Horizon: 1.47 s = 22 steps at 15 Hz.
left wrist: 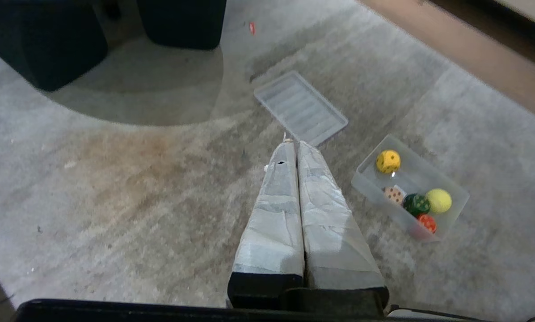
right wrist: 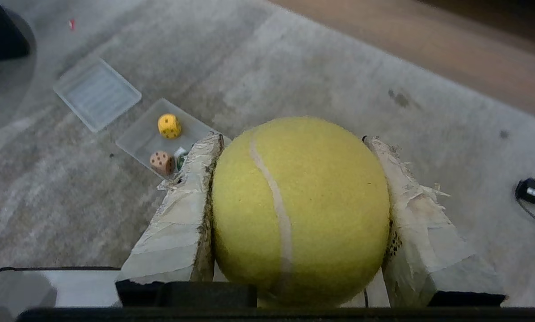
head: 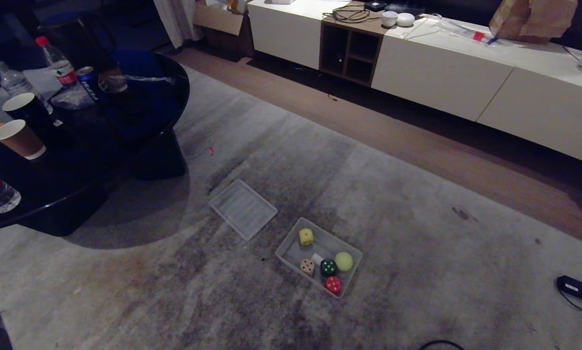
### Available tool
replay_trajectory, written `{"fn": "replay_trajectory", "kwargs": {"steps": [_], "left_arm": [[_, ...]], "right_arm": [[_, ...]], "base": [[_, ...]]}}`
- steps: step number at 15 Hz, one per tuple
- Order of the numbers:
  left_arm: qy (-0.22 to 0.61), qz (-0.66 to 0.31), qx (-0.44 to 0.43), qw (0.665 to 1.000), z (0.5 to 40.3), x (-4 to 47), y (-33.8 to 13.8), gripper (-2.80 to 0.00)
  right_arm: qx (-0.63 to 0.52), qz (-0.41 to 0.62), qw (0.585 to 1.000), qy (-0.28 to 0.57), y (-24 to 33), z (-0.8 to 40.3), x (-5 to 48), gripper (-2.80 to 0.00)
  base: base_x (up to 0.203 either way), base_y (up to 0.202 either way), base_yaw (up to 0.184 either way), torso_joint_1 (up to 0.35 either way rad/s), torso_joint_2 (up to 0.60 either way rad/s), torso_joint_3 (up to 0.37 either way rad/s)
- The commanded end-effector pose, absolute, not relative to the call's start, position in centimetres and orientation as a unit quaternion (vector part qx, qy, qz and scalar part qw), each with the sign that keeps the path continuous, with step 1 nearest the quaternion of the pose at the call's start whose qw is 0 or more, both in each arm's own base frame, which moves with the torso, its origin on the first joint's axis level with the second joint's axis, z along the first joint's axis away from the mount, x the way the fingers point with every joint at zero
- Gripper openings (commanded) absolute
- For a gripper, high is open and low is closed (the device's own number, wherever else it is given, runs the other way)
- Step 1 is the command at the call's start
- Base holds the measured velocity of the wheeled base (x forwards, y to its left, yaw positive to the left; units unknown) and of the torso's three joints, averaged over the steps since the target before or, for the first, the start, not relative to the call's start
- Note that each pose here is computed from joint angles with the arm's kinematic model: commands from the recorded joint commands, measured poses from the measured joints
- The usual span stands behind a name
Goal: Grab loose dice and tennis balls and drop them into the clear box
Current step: Put the ball in the box
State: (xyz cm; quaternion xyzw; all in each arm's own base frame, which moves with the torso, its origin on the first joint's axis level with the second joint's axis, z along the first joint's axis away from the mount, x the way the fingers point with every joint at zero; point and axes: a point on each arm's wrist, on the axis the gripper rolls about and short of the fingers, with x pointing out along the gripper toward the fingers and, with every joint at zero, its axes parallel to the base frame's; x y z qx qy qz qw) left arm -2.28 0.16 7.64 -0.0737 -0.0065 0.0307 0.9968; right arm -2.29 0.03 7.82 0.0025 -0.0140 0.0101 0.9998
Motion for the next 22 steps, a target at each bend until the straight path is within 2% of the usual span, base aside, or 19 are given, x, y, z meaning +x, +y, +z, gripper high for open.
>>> {"fn": "replay_trajectory", "kwargs": {"steps": [1, 22], "left_arm": [[-0.006, 0.031, -0.074, 0.997, 7.65, -2.27, 0.16, -2.8], [-0.006, 0.03, -0.074, 0.997, 7.65, -2.27, 0.16, -2.8]], "right_arm": [[0.002, 0.01, 1.0, -0.008, 0.03, 7.53, -2.2, -2.8], [0.002, 0.011, 1.0, -0.008, 0.03, 7.53, -2.2, -2.8]], "base": [[0.0, 0.0, 0.0, 0.004, 0.0, -0.193], [0.0, 0.0, 0.0, 0.003, 0.0, -0.198]]}}
